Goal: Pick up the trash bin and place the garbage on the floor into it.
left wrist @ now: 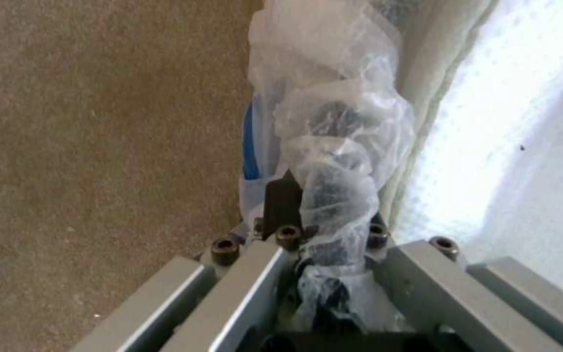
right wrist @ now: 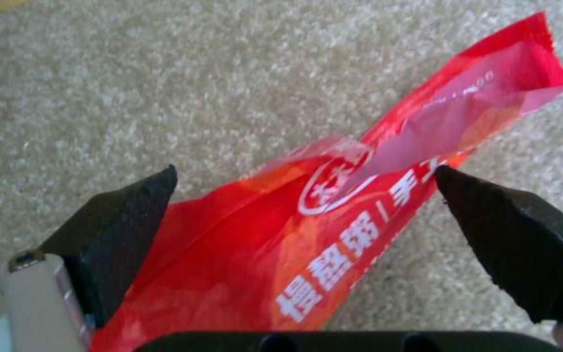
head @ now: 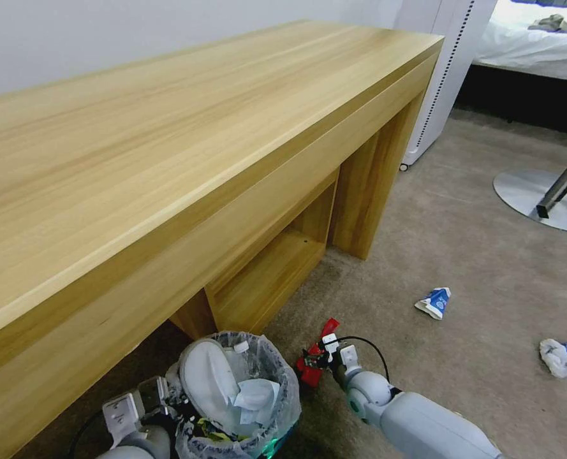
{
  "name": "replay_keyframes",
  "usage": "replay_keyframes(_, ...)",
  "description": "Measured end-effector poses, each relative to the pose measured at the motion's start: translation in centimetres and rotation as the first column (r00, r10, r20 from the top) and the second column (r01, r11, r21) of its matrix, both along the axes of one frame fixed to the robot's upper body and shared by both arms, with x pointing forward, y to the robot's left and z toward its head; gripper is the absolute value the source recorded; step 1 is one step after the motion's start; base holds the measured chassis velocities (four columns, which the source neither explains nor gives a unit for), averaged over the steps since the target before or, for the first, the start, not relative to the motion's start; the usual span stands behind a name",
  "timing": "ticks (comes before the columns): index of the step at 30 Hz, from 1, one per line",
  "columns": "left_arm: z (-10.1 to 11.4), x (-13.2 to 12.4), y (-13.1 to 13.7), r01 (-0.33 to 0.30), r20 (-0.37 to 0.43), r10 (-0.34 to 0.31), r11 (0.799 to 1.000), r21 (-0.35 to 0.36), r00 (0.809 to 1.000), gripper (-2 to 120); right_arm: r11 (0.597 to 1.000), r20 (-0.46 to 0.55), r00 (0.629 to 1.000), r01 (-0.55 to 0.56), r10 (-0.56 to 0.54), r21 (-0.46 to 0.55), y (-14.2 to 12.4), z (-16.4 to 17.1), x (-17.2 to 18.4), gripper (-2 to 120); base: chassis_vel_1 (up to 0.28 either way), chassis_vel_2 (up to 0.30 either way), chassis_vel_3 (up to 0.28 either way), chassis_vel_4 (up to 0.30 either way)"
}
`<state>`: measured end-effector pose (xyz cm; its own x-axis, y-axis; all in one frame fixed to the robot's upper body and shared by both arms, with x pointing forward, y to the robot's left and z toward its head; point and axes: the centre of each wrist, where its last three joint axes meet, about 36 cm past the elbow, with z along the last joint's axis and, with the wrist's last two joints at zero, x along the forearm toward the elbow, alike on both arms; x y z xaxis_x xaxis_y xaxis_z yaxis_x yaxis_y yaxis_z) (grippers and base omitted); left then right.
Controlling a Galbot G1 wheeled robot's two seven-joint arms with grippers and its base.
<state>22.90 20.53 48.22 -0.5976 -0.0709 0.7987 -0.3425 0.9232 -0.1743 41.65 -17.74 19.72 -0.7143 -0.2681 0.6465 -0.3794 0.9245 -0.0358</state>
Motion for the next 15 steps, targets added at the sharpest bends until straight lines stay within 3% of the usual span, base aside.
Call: replay_keyframes(15, -0.8, -0.4, -0.8, 0.018, -0.014, -0.018, 1.000, 0.015, 1.000, 0, 1.000, -0.017, 1.000, -0.009, 0.008, -0.030, 1.4, -1.5, -1.2, 100, 0.000, 0.000, 0.000, 0.000)
